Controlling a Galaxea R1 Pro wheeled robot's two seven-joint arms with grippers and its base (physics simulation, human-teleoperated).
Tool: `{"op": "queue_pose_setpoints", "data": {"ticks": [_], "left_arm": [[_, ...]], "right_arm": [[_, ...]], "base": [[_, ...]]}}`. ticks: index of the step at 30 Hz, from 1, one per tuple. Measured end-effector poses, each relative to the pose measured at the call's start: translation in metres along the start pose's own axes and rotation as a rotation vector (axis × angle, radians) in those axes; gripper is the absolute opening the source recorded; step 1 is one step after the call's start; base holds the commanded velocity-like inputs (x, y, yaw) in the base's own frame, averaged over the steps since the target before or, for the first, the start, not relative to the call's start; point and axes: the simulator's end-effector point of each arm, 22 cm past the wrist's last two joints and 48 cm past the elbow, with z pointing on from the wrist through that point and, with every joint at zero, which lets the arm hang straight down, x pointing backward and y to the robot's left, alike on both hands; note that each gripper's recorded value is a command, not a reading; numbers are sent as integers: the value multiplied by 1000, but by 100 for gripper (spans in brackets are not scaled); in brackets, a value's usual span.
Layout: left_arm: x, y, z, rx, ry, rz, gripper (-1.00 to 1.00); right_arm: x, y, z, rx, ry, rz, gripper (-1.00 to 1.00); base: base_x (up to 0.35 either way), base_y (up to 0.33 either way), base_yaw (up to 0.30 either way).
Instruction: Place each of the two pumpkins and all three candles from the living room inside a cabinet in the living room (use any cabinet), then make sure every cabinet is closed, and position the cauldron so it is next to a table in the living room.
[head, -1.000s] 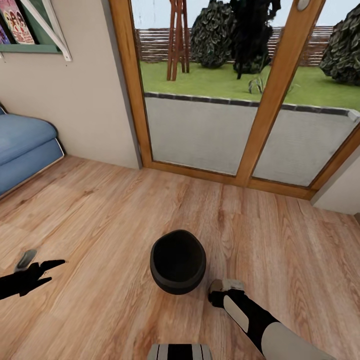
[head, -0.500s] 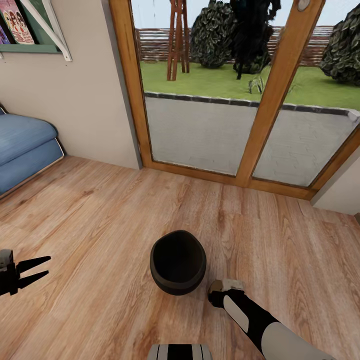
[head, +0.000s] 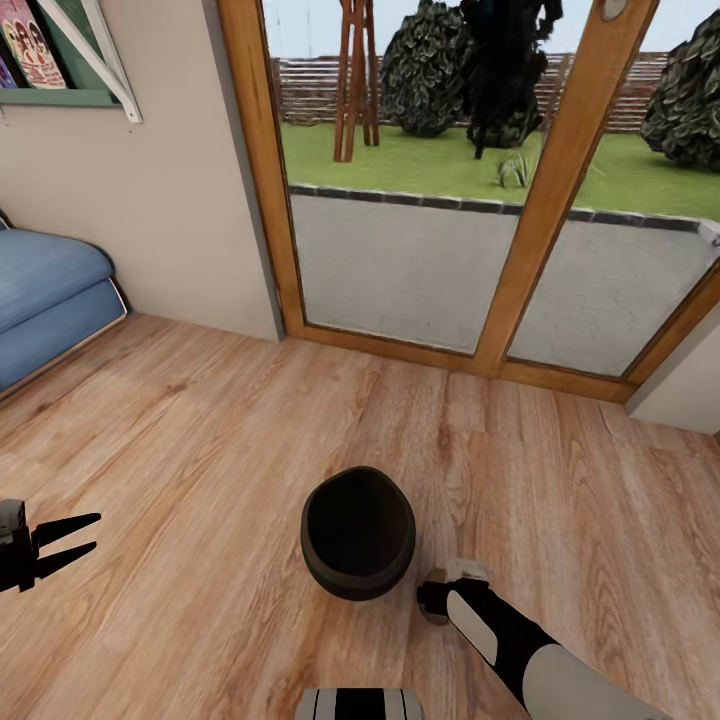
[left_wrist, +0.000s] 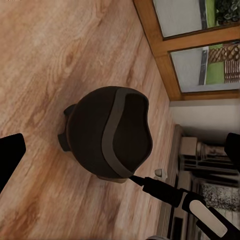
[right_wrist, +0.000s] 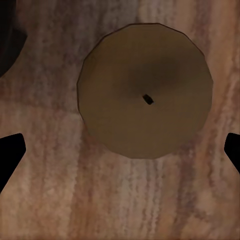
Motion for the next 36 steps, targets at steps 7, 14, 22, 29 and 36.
{"op": "queue_pose_setpoints", "data": {"ticks": [7,14,22,29,36], "left_arm": [[0,0,0,0,0,0,100],[0,0,0,1,-1,-1,100],[0,1,-1,-2,0,0,100],[0,1,-1,-4,1,1,100],[0,1,-1,-3,0,1,100]], "right_arm": [[0,0,0,0,0,0,100],[0,0,0,0,0,0,100],[0,0,0,0,-2,0,100],[0,0,0,0,-1,1,100],[0,0,0,1,-1,1,100]], "base": [[35,-27,0],[59,-1,0],[71,0,0],[34,0,0],[1,0,0]]}}
